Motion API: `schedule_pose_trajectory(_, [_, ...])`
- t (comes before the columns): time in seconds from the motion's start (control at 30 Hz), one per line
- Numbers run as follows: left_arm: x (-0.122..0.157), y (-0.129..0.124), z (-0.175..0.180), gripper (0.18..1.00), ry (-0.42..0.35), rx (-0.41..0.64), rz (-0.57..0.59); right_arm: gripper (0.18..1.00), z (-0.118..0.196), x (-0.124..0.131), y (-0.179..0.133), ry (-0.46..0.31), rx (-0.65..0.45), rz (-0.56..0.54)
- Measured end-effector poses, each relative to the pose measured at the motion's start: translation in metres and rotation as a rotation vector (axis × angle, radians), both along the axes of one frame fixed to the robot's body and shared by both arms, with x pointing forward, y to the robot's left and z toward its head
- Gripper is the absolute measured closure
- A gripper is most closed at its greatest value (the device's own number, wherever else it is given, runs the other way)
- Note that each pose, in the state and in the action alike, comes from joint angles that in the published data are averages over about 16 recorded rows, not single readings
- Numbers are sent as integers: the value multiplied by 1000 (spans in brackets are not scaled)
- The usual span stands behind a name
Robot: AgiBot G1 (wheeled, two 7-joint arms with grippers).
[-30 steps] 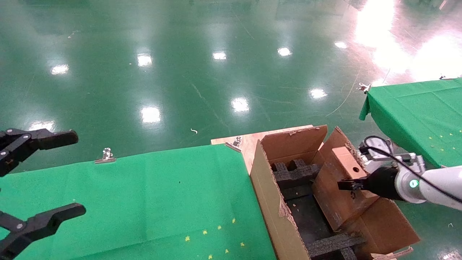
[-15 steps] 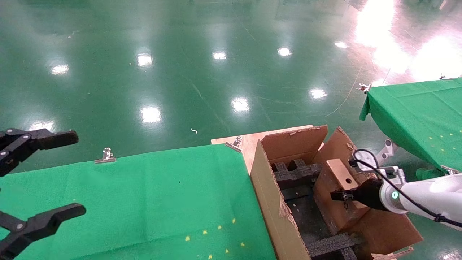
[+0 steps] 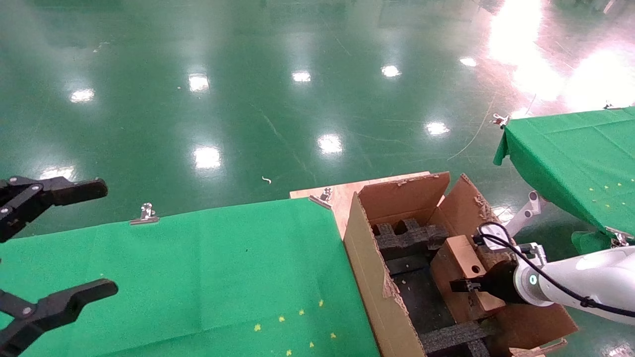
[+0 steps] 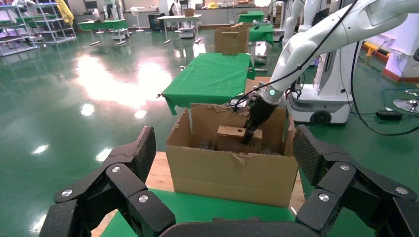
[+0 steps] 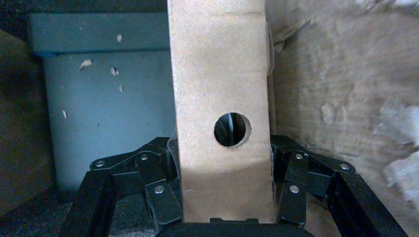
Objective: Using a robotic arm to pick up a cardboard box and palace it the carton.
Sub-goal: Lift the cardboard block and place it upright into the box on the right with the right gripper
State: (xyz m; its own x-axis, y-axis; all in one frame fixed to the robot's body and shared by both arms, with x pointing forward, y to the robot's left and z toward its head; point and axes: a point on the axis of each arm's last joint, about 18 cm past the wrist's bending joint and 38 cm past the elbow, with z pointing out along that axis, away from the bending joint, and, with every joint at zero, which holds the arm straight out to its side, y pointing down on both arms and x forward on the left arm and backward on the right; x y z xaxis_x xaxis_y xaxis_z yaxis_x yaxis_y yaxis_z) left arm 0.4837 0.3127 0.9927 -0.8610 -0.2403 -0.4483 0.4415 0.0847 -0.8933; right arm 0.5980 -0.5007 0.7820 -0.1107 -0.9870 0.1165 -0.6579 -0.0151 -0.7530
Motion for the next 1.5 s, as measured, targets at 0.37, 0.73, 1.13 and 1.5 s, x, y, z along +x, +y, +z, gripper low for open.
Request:
schedule_pose_trajectory(0.37, [0,0,0,184,0,0,0,858,-8,3,-1,19,0,7])
schedule_pose_trajectory(0.73, [0,0,0,184,0,0,0,825,-6,3,-1,14,2,6])
schedule_pose_trajectory(1.13, [0,0,0,184,0,0,0,676,0,1,1,4,-2,10])
schedule_pose_trajectory(1.5, [0,0,0,184,0,0,0,449,27,0,2,-54,-23,21])
